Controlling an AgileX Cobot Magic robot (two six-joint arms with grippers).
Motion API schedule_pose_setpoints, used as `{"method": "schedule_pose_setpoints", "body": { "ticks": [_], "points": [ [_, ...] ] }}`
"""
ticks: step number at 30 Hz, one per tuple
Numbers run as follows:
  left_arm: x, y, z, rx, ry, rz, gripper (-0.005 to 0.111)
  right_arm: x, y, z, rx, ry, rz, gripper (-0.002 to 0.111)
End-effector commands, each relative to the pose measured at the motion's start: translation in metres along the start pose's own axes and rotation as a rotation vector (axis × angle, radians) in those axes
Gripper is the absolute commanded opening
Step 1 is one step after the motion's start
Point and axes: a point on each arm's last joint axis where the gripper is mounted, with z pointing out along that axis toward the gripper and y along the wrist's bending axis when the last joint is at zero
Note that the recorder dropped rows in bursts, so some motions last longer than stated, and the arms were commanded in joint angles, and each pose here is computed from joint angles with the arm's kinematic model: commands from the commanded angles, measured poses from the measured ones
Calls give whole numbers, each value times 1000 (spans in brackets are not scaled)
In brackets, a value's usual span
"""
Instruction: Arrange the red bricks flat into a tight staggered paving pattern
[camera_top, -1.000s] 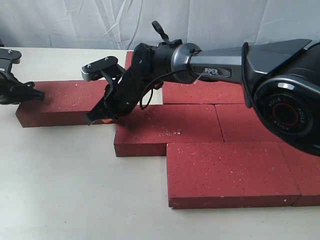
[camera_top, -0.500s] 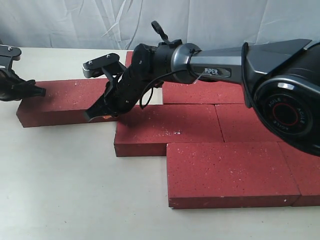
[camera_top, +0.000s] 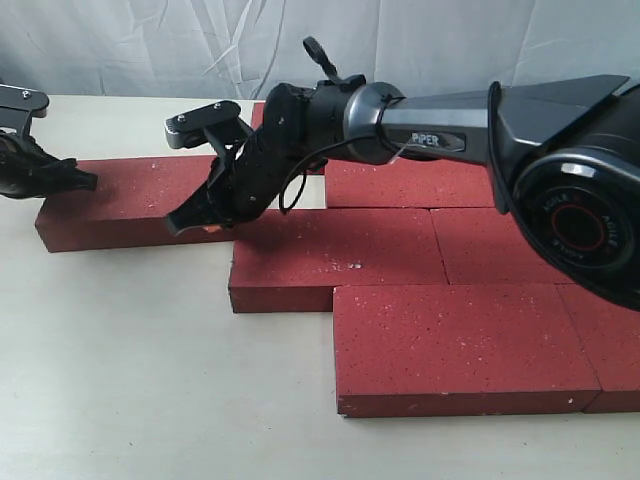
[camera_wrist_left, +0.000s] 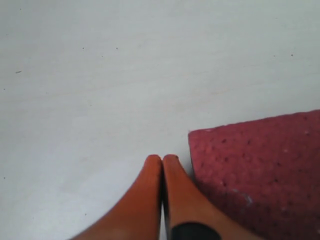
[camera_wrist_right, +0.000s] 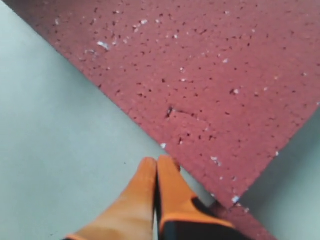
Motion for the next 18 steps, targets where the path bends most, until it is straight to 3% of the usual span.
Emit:
{"method": "schedule_pose_setpoints", "body": {
  "ticks": [1,9,18],
  "points": [
    [-4,-3,-5,5,-9,11,0,-12,8,-31,-14,-3,-31,-1],
    [-14,12,-24,-22,-14,-7,0,-5,8,-26,-29,48,-30,-1],
    [-1,11,-10,-16,36,12,0,5,-3,6,3,14,8,-1]
  ]
}}
